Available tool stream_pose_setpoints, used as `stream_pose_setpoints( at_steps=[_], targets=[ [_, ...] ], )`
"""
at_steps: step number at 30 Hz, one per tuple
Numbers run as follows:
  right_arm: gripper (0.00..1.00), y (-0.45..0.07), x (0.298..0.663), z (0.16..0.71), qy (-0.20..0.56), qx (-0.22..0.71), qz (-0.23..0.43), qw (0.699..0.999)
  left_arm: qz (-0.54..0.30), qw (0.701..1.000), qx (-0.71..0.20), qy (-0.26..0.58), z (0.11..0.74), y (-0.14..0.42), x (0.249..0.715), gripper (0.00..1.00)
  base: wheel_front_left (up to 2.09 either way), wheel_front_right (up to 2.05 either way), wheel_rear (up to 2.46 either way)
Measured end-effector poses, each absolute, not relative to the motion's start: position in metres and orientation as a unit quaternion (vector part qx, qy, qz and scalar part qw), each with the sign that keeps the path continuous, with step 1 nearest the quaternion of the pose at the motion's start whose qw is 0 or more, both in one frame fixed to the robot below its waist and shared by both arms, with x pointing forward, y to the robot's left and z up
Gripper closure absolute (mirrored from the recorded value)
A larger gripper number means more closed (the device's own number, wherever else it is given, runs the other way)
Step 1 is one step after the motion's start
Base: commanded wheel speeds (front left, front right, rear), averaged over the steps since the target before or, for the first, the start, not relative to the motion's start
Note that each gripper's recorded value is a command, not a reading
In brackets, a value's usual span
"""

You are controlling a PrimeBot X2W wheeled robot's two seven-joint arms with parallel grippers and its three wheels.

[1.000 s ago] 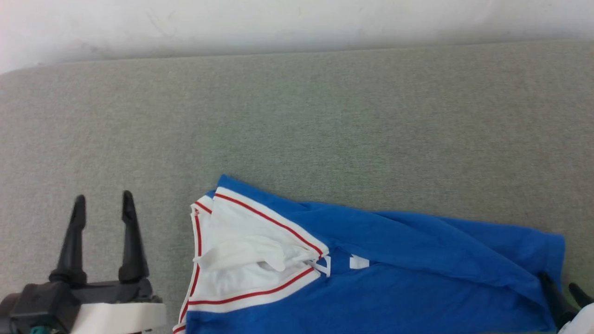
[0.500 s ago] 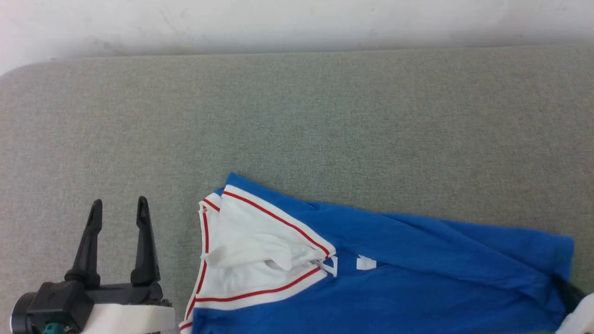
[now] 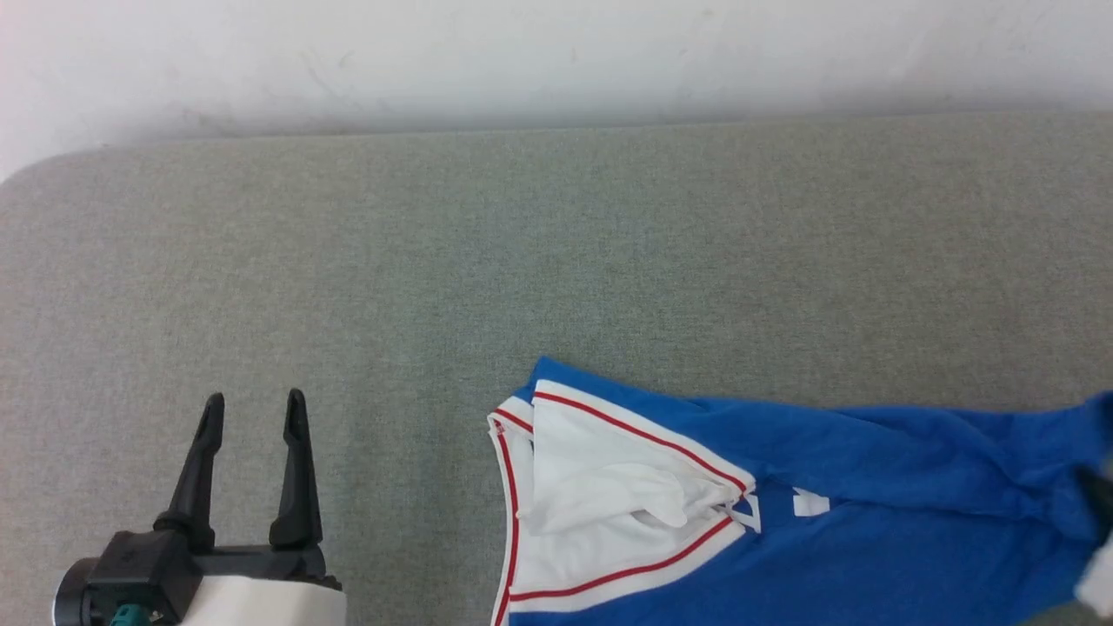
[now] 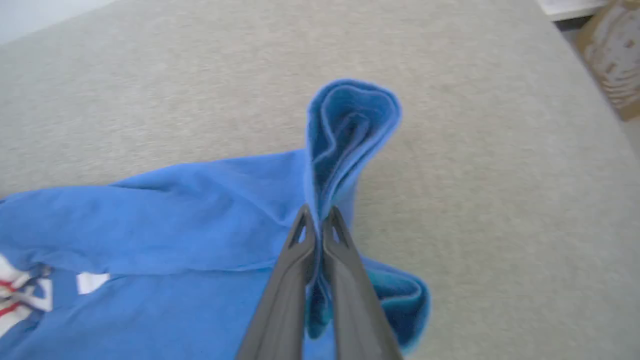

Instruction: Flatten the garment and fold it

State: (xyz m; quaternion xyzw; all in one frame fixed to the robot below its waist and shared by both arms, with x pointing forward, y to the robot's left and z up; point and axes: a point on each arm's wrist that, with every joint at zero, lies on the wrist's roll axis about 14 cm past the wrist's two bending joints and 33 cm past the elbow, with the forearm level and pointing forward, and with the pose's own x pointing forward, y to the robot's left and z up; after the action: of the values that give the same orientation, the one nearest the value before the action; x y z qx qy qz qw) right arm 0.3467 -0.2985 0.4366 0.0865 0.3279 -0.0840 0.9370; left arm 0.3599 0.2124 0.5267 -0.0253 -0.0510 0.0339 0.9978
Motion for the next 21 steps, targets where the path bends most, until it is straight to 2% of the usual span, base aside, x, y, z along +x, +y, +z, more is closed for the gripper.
stream_pose_setpoints(
  at_steps=[7,13,21],
  targets=[
    [1.0,-0.183,0.348,0.457,0.339,0.127,0.09,0.928,0.028,0.997,-0.038,-0.053,0.528,0.207,0.353,0.0,0.0,0.0,0.0],
    [1.0,-0.095,0.347,0.474,0.34,0.127,0.226,0.904,0.036,0.997,-0.04,-0.051,0.527,0.212,0.347,0.0,0.0,0.0,0.0],
    [1.0,-0.01,0.347,0.479,0.344,0.097,0.354,0.864,0.056,0.996,-0.047,-0.042,0.521,0.221,0.343,0.0,0.0,0.0,0.0]
  ],
)
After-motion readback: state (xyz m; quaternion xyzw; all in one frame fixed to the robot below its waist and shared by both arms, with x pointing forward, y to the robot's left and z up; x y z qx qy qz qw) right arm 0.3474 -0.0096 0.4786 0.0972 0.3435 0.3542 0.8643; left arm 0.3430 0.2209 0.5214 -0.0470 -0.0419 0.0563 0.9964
